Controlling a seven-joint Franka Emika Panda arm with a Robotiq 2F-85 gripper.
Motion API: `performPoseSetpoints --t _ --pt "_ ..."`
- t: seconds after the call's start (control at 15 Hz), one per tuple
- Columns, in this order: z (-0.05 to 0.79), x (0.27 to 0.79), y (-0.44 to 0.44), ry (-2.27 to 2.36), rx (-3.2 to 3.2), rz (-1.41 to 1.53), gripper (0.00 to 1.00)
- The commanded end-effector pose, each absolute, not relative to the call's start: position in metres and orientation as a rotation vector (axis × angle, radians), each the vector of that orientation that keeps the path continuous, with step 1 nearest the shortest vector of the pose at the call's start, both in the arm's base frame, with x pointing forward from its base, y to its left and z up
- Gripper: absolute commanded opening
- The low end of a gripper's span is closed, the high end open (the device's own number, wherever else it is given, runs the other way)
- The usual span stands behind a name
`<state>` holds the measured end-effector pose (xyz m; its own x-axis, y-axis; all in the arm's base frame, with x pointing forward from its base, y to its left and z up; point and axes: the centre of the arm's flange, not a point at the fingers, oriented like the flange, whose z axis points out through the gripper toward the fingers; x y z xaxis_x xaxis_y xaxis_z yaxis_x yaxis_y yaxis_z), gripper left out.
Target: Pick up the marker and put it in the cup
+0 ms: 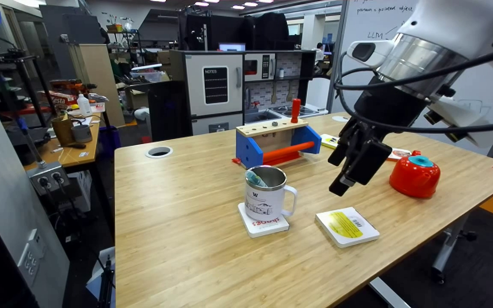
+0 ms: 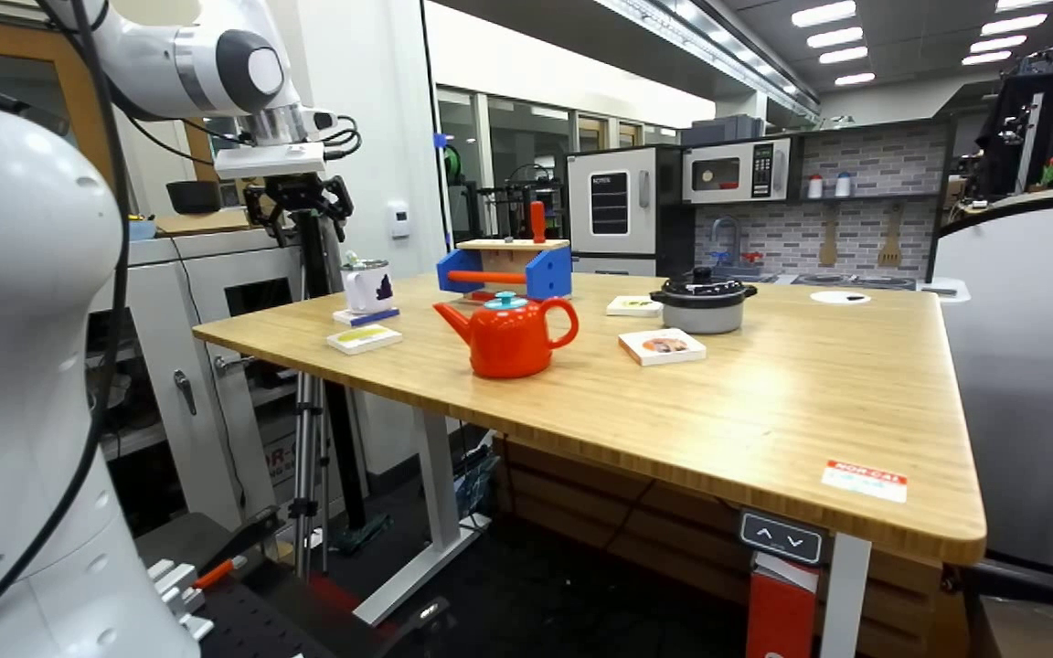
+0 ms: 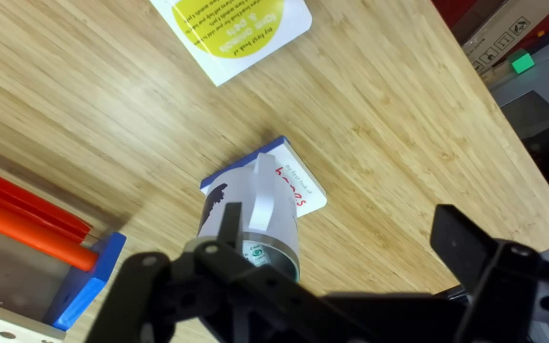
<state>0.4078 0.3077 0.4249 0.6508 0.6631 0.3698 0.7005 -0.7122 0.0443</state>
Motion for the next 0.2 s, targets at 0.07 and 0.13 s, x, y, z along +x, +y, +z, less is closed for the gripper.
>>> performPoseSetpoints --t 0.07,0.13 --pt "0.425 0.4078 0.3078 -1.144 -2.76 -0.556 1.0" --pt "0.425 0.4078 0.3077 -1.144 -2.76 -0.556 1.0"
